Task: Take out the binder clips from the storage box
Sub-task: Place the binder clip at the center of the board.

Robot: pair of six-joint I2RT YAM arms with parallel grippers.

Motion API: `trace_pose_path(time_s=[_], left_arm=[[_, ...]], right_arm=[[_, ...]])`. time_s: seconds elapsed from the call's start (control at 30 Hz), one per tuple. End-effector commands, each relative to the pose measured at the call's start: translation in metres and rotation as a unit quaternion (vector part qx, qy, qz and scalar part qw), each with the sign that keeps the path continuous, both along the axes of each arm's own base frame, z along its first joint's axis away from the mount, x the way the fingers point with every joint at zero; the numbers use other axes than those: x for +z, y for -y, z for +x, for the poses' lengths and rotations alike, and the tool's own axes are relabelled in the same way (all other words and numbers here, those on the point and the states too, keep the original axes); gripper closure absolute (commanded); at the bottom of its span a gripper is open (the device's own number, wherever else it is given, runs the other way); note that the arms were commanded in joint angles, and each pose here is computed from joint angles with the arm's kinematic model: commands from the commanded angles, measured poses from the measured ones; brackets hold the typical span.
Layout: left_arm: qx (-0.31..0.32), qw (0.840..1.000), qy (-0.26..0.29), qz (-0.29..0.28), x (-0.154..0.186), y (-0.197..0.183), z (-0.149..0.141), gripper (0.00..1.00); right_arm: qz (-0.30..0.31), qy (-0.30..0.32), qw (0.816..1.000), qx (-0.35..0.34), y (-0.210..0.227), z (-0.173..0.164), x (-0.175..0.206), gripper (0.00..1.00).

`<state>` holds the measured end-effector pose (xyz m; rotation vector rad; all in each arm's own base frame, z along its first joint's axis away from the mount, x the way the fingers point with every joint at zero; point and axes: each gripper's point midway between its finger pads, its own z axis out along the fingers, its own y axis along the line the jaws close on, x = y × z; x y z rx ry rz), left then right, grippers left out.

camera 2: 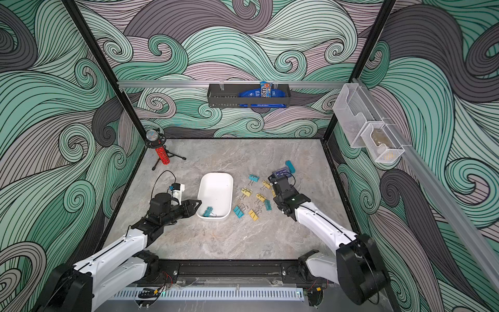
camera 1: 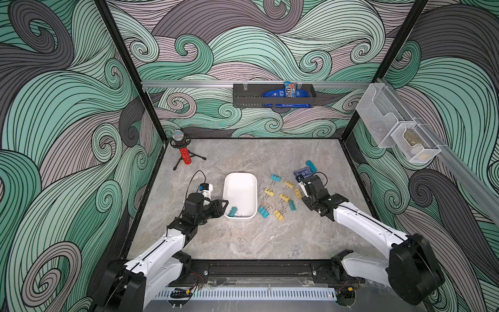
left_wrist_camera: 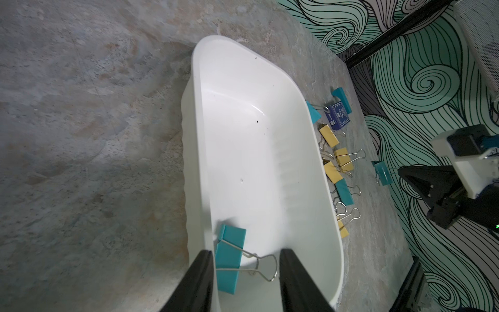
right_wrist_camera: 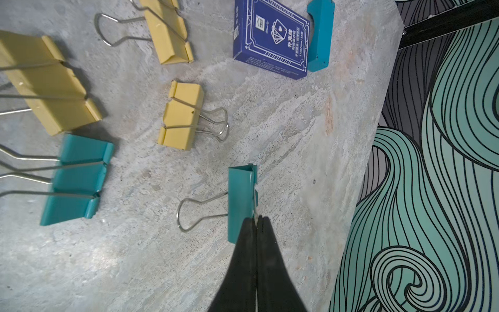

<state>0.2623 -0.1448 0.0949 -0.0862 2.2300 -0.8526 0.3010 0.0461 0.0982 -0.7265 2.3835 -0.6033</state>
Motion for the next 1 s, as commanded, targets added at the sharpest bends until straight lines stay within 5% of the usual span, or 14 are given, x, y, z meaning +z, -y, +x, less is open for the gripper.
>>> trace_pose_path(time_s=[0.0, 0.57, 0.97], left_arm=[[-0.009, 1.0, 0.014, -0.01, 0.006, 0.005, 0.0, 0.57], [-0.01, 1.0, 0.012, -0.01, 0.004, 0.004, -0.001, 0.56], [-0.01, 1.0, 0.009, -0.009, 0.003, 0.004, -0.001, 0.56]], right_arm=[[-0.003, -0.025, 1.0, 0.013, -0.006, -0.003, -0.017, 1.0], [-0.004, -0.071, 0.997, 0.013, -0.013, -0.009, -0.048, 0.99], [0.007, -0.046, 0.999, 0.027, -0.023, -0.009, -0.03, 0.75]])
